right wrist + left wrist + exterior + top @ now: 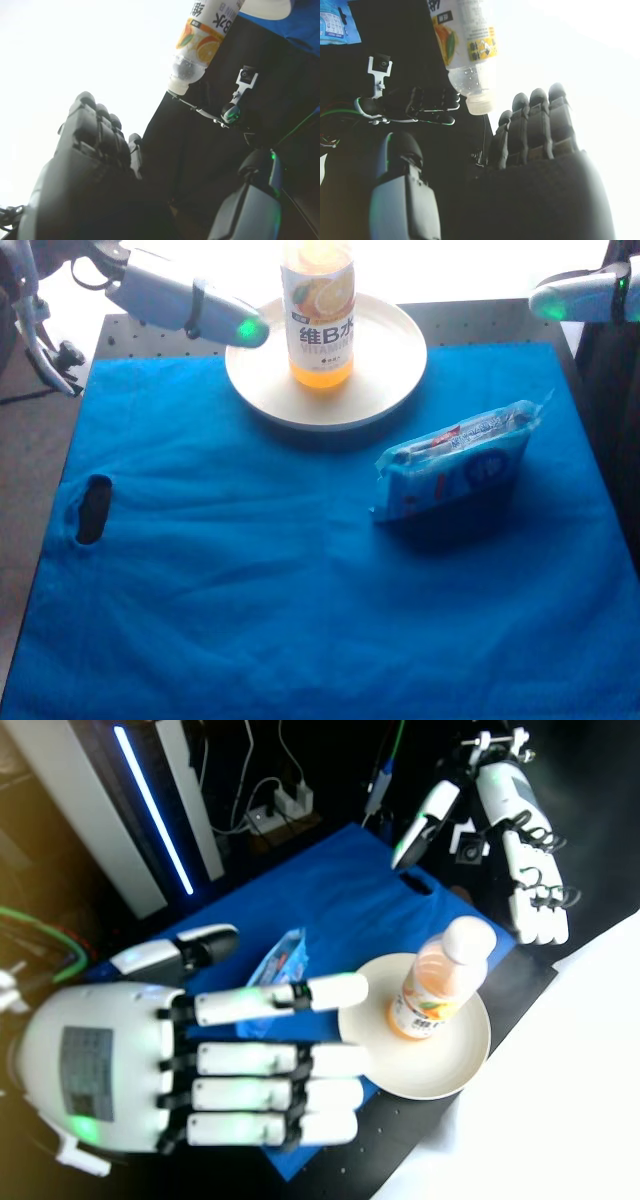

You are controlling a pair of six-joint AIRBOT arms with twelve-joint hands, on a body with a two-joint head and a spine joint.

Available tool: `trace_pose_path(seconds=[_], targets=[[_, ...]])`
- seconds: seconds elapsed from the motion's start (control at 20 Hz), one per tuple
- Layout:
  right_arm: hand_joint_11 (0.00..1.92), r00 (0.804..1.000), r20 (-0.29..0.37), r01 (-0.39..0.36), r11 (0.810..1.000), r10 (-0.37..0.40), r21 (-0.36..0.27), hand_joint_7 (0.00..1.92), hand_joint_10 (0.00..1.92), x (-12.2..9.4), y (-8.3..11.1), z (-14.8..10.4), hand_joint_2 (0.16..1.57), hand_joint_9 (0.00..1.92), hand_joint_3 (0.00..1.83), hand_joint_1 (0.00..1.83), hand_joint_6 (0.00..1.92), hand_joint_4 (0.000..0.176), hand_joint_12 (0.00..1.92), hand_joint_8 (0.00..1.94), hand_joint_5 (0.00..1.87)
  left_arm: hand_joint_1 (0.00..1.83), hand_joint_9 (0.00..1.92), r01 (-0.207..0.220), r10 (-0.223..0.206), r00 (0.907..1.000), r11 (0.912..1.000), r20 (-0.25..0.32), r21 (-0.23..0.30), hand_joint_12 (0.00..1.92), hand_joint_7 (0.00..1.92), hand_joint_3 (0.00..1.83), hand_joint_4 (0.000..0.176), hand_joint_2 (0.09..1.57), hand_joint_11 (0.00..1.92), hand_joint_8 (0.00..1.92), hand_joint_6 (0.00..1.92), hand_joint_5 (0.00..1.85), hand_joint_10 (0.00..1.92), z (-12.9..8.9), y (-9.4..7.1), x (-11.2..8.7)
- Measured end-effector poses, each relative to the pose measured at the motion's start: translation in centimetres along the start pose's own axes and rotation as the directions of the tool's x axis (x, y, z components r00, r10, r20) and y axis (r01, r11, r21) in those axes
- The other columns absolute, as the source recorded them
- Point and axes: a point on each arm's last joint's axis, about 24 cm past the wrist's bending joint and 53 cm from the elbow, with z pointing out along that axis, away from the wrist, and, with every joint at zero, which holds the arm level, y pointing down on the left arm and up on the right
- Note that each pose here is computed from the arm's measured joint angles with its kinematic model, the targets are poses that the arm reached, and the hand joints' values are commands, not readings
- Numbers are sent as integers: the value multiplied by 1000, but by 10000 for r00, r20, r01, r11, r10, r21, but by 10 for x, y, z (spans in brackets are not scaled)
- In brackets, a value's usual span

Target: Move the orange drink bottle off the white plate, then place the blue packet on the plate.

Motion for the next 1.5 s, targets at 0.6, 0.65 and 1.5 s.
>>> trace_pose_path(seconds=[0.6,0.65,1.5], targets=[[371,10000,-12,-18,10000,18,-16,552,1,1,0,0,835,615,0,649,0,53,657,0,296,615,160,2403,-2268,9640,9666,1389,-896,533,188,3,30,787,0,0,0,83,0,5,58,-7],[372,10000,-54,6,10000,-7,-15,556,0,2,0,1,838,614,1,660,1,57,641,1,301,584,135,2792,-2637,9531,9555,1483,-956,477,153,3,35,792,0,0,0,36,0,7,65,-4],[439,9995,-303,-15,10000,14,-51,539,6,16,-4,7,855,600,1,663,2,60,436,6,210,585,143,4173,-4061,9057,9046,1218,-873,186,166,0,93,637,0,4,0,0,7,45,66,50]])
